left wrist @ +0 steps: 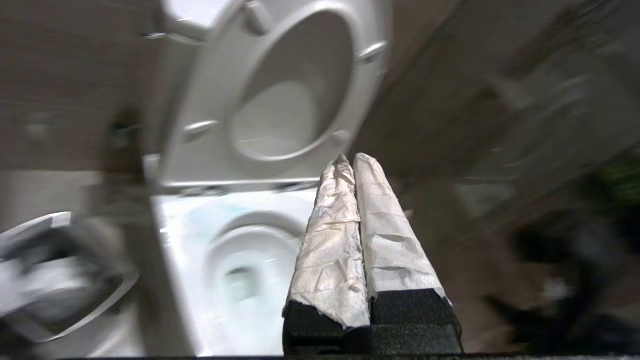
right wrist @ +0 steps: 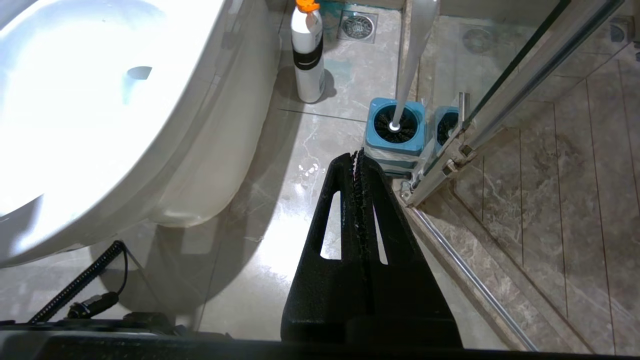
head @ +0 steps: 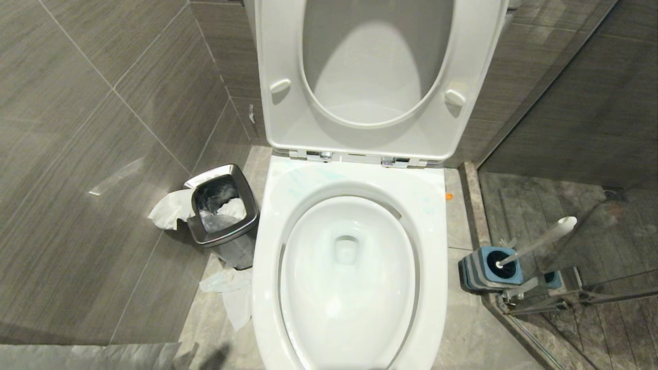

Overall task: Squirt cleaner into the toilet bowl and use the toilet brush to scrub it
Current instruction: Pour in the cleaning agent

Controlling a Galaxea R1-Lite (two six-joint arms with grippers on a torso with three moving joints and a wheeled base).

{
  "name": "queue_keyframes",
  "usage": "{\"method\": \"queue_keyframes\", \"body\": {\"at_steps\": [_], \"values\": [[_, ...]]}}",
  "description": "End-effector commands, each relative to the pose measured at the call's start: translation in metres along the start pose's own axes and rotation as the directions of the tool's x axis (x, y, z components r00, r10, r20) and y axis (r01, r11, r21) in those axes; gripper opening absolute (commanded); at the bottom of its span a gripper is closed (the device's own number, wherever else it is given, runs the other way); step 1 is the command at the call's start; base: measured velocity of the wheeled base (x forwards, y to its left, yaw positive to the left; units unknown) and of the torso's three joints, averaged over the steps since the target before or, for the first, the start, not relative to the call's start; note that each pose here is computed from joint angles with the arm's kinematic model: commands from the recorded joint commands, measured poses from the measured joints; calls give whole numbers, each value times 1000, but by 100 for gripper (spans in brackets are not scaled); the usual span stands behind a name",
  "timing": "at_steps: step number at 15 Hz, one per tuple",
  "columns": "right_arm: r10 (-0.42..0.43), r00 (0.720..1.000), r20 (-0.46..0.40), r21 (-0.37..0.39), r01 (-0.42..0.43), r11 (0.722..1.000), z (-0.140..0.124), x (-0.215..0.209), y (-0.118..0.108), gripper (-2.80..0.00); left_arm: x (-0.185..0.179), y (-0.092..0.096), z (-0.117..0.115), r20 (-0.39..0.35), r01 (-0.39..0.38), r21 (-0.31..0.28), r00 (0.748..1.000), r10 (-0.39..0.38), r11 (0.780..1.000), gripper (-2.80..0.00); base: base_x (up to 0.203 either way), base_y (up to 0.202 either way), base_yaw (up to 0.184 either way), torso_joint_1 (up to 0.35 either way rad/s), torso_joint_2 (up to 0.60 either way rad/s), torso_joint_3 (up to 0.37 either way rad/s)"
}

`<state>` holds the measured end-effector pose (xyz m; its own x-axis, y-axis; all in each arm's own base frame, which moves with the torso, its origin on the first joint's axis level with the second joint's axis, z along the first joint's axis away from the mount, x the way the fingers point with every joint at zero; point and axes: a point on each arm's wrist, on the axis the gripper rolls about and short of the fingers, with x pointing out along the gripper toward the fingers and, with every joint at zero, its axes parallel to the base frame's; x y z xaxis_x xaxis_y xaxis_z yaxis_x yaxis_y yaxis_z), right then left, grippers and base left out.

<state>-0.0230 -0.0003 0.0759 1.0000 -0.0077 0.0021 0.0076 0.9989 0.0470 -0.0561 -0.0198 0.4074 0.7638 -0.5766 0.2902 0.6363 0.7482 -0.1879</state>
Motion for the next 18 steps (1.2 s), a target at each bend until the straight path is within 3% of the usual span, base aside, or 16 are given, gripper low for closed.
{"method": "queue_keyframes", "body": {"at_steps": [1, 2, 3, 7, 11, 18], "values": [[0, 1000, -1, 1, 0, 1000, 0, 0, 0, -280, 2, 18, -10, -22, -121, 264, 991, 131, 957, -280, 0, 0, 0, 0, 0, 0], [0, 1000, -1, 1, 0, 1000, 0, 0, 0, -280, 1, 21, -12, -24, -140, 353, 987, 158, 925, -280, 0, 0, 0, 0, 0, 0], [0, 1000, -1, 1, 0, 1000, 0, 0, 0, -280, -1, 22, -13, -14, -160, 406, 983, 181, 900, -280, 0, 0, 0, 0, 0, 0], [0, 1000, -1, 1, 0, 1000, 0, 0, 0, -280, -18, 13, -19, 30, -210, 450, 975, 220, 868, -280, 0, 0, 0, 0, 0, 0], [0, 1000, -1, 1, 0, 1000, 0, 0, 0, -280, -59, -9, -31, 133, -258, 484, 966, 221, 836, -280, 0, 0, 0, 0, 0, 0], [0, 1000, -1, 1, 0, 1000, 0, 0, 0, -280, -109, -28, -76, 206, -276, 509, 959, 196, 815, -280, 0, 0, 0, 0, 0, 0]]}}
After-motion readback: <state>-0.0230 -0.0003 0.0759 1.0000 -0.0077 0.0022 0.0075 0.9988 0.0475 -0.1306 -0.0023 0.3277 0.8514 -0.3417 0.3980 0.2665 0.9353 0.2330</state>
